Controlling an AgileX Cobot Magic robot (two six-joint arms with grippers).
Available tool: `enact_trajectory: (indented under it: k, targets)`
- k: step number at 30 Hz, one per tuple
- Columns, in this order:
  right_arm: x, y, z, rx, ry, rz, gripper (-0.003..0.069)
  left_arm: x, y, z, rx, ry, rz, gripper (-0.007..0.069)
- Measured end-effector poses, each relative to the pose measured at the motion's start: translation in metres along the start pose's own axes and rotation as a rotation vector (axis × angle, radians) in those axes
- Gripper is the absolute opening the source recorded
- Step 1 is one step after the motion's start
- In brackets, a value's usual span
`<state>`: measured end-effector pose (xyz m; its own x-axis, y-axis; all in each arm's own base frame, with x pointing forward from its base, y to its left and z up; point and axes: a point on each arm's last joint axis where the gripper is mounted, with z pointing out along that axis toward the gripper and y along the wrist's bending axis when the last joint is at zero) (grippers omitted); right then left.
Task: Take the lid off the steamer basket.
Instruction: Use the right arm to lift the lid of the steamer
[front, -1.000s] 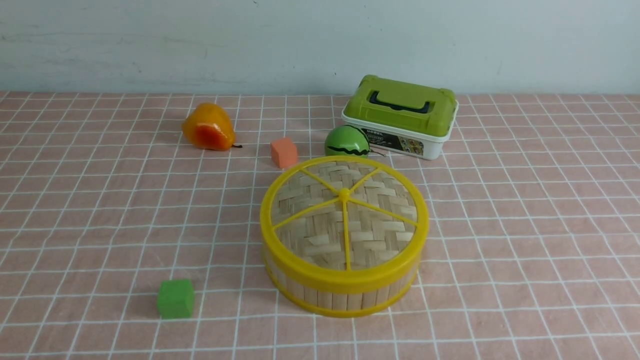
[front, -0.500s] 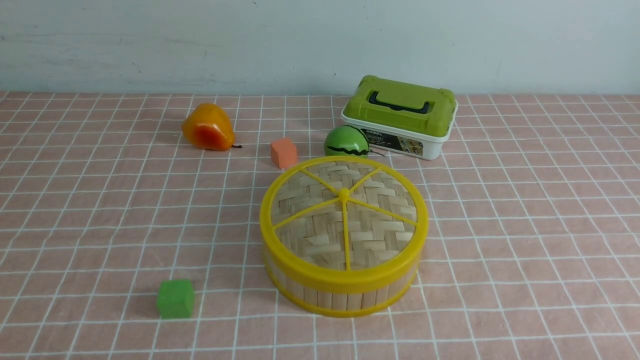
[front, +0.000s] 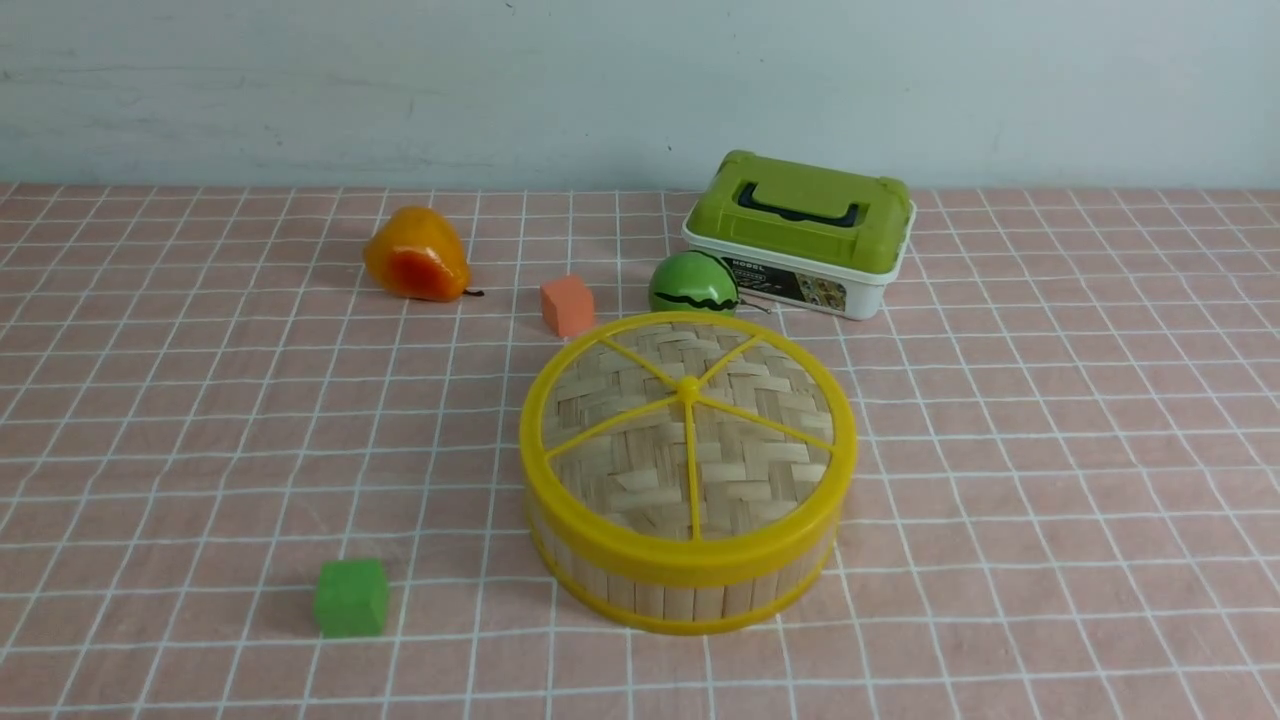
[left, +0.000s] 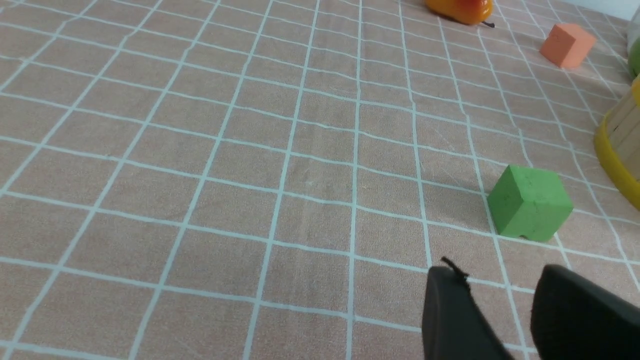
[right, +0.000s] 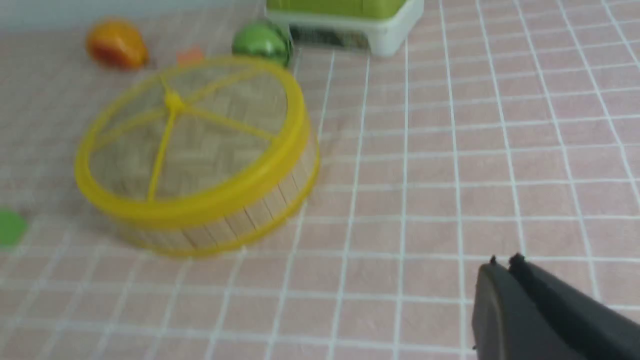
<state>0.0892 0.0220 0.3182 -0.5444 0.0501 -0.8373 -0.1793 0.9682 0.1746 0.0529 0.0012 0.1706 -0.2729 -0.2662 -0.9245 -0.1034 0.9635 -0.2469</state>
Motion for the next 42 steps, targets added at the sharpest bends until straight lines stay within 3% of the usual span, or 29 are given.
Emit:
enact_trajectory:
  k: [4,8,13,17,21,23,25,27,31,37,42]
  targets:
    - [-0.046,0.004,0.02,-0.088,0.302,-0.204,-0.0022,0.0,0.0,0.0,0.0,0.0,0.0,0.0239]
    - [-0.077,0.022,0.049,-0.241,0.414,-0.376,-0.0012,0.0,0.0,0.0,0.0,0.0,0.0,0.0239]
    - [-0.106,0.057,0.095,-0.347,0.493,-0.496,0.0002,0.0,0.0,0.0,0.0,0.0,0.0,0.0239]
    - [-0.122,0.082,0.141,-0.342,0.559,-0.542,0.0034,0.0,0.0,0.0,0.0,0.0,0.0,0.0239]
    - [-0.129,0.102,0.184,-0.341,0.632,-0.559,0.0124,0.0,0.0,0.0,0.0,0.0,0.0,0.0239]
    - [-0.131,0.114,0.22,-0.347,0.679,-0.538,0.0239,0.0,0.0,0.0,0.0,0.0,0.0,0.0239]
    - [-0.132,0.118,0.232,-0.35,0.685,-0.524,0.0287,0.0,0.0,0.0,0.0,0.0,0.0,0.0239]
    - [-0.134,0.127,0.259,-0.352,0.692,-0.491,0.0412,0.0,0.0,0.0,0.0,0.0,0.0,0.0239]
    - [-0.14,0.14,0.283,-0.356,0.667,-0.476,0.0512,0.0,0.0,0.0,0.0,0.0,0.0,0.0239]
    - [-0.133,0.152,0.315,-0.328,0.665,-0.478,0.0511,0.0,0.0,0.0,0.0,0.0,0.0,0.0239]
    - [-0.123,0.149,0.336,-0.295,0.664,-0.479,0.0457,0.0,0.0,0.0,0.0,0.0,0.0,0.0239]
